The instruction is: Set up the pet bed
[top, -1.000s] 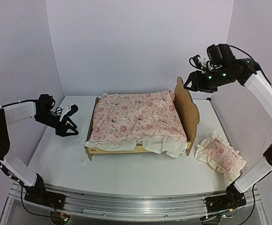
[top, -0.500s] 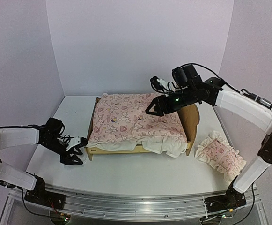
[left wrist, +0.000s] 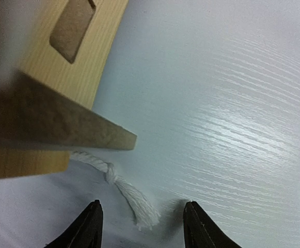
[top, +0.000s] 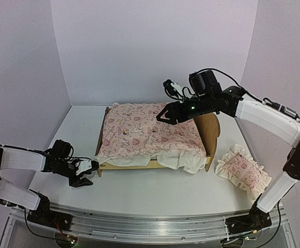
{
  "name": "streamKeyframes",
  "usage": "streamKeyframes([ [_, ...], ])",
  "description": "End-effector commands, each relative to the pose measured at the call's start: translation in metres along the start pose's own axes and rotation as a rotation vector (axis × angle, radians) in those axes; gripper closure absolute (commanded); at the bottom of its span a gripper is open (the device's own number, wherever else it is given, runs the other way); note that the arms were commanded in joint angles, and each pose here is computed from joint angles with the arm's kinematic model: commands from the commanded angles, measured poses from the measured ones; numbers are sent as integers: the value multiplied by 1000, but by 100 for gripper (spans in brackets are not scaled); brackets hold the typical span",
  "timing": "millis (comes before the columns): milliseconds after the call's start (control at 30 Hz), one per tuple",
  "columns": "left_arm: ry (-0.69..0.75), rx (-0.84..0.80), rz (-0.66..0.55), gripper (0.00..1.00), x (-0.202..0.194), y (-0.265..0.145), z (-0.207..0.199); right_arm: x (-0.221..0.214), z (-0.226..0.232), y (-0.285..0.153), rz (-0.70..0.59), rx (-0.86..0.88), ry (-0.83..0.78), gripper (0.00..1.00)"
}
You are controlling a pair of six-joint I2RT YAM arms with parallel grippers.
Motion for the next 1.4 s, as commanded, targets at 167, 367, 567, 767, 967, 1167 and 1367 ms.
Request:
streamKeyframes([
  [167,146,18,-17,70,0,10,6,6,-4,5,-34,-31,5,47],
  [367,84,26,-7,100,9,-1,15,-9,1,29,29,-18,10,50],
  [567,-26,222,-33,100,18,-54,73,-38,28,65,127,43,-121,50],
  [767,34,329,-47,100,39,-97,97,-66,51,110,204,34,-320,46],
  [967,79,481,-180,100,93,-151,134,-83,68,144,245,65,-419,41],
  [1167,157,573,-347,100,144,-198,151,-93,62,175,266,18,-427,43],
  [1367,202,561,-448,100,171,-223,149,-90,51,180,254,-66,-424,77],
])
Point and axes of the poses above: each gripper's point midway between its finger pads, its own y axis out along the fingers, its own z axis along the line the jaws close on, x = y × z, the point moved 4 cm from there along -y, back along the fingers, and after that the axes turned 3 degrees about y, right-handed, at the moved point
